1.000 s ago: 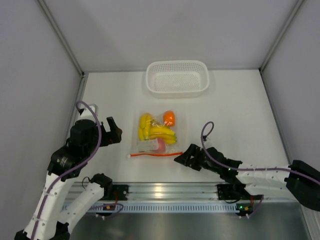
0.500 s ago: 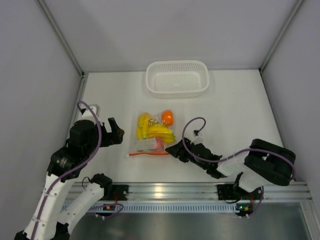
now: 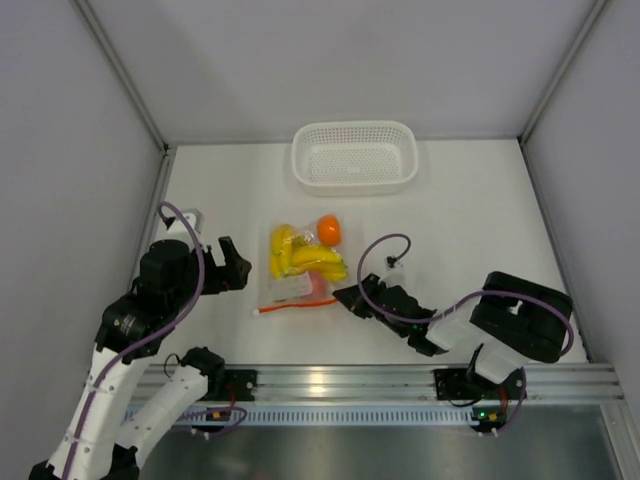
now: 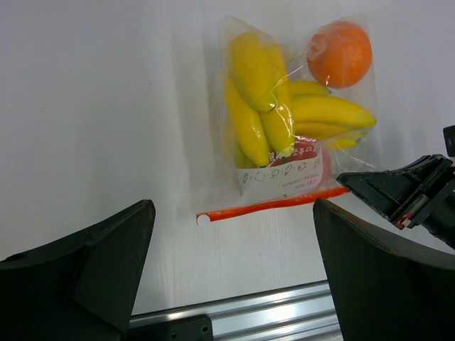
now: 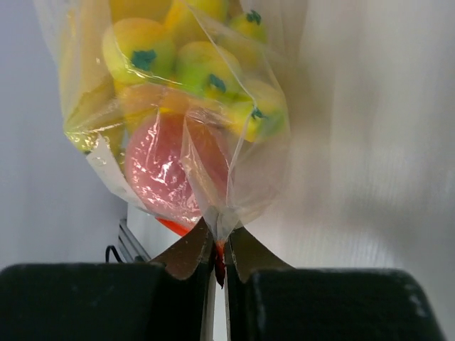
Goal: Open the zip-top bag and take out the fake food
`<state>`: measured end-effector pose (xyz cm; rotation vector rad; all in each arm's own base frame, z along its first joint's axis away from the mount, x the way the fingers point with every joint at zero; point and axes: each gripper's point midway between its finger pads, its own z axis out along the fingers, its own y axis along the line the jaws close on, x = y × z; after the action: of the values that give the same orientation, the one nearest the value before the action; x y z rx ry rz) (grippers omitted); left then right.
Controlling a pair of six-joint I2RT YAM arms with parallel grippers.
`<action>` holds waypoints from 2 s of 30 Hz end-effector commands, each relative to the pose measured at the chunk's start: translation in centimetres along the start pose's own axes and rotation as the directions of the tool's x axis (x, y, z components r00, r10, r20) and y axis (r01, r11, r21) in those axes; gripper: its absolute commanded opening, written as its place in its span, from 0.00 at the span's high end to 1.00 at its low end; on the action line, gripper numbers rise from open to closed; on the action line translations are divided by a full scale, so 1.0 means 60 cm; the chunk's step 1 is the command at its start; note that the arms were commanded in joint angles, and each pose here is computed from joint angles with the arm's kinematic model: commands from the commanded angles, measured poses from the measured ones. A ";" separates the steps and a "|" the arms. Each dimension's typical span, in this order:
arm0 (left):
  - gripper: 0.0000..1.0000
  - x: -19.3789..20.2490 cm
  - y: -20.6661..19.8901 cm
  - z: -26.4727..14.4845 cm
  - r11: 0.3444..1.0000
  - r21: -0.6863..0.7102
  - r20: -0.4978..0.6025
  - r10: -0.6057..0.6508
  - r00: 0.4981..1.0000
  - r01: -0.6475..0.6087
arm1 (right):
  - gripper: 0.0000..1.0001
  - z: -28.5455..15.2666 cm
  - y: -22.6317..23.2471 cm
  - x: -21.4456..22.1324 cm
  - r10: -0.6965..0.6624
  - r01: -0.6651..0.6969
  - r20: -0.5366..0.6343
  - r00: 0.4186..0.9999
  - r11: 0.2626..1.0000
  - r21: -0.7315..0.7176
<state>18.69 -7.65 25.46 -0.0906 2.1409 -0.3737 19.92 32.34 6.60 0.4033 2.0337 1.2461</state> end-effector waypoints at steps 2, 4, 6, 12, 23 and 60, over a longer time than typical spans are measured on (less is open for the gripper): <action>0.01 -0.020 -0.016 -0.001 0.999 0.043 0.043 0.007 0.999 -0.009 | 0.98 0.007 0.079 -0.040 -0.105 0.113 0.095 0.990 0.991 -0.078; 0.01 -0.030 -0.021 -0.007 0.998 0.056 0.056 0.006 0.998 -0.009 | 1.00 0.005 0.090 -0.062 -0.216 0.220 0.116 0.970 0.975 -0.027; 0.01 -0.045 -0.028 -0.016 0.998 0.068 0.075 0.011 0.997 -0.016 | 1.00 -0.003 0.106 -0.085 -0.324 0.326 0.137 0.936 0.945 0.014; 0.01 -0.087 -0.056 -0.031 0.992 0.118 0.104 0.032 0.994 -0.045 | 1.00 -0.020 0.157 -0.128 -0.637 0.630 0.050 0.770 0.770 0.108; 0.01 -0.132 -0.199 -0.067 0.834 0.531 0.147 0.084 0.986 -0.151 | 1.00 -0.087 0.251 -0.183 -0.917 0.943 -0.227 0.329 0.333 0.021; 0.02 0.045 -0.399 -0.006 0.126 0.843 0.492 0.210 0.845 -0.523 | 1.00 -0.224 0.310 -0.094 -0.941 0.770 -0.314 -0.123 0.109 -0.629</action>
<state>14.60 -30.59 31.22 1.0680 1.2571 -1.3066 13.14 28.08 25.73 -1.6896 1.9714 0.5477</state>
